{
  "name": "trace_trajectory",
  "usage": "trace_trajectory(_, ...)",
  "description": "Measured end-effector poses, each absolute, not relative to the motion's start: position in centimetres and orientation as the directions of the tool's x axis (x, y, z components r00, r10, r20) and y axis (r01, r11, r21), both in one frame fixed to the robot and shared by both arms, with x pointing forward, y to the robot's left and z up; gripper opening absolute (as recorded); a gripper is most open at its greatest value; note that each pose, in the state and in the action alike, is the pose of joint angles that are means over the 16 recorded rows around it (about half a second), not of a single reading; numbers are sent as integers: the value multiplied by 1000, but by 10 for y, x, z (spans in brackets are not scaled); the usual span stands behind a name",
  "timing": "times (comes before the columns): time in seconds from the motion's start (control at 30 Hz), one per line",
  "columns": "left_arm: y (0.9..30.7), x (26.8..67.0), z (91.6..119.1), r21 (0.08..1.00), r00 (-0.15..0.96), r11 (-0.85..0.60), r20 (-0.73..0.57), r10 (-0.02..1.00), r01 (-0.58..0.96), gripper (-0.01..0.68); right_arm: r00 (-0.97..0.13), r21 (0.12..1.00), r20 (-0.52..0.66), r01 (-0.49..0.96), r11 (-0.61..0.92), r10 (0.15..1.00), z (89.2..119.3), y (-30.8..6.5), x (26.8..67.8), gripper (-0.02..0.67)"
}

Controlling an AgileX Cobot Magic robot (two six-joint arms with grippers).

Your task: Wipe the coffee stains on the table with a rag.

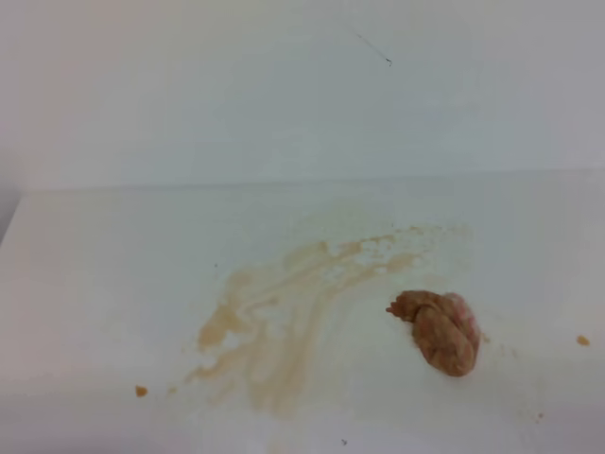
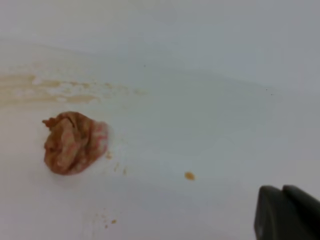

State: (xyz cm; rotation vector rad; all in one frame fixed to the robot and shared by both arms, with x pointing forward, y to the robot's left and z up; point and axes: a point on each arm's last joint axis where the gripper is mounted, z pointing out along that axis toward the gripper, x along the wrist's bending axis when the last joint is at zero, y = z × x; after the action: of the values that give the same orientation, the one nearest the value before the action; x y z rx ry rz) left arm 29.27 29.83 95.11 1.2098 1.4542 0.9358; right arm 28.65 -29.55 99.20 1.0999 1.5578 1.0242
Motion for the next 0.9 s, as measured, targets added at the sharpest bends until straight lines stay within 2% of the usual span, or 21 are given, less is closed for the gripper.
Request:
trace_trajectory(0.43, 298, 293, 950, 954, -17, 205, -206, 978, 217, 1, -166, 948, -230, 183, 260, 959, 956, -294, 291, -2)
trace_trajectory(0.9, 298, 293, 950, 954, -17, 205, -206, 978, 217, 1, -167, 953, -230, 159, 257, 959, 953, -293, 292, -3)
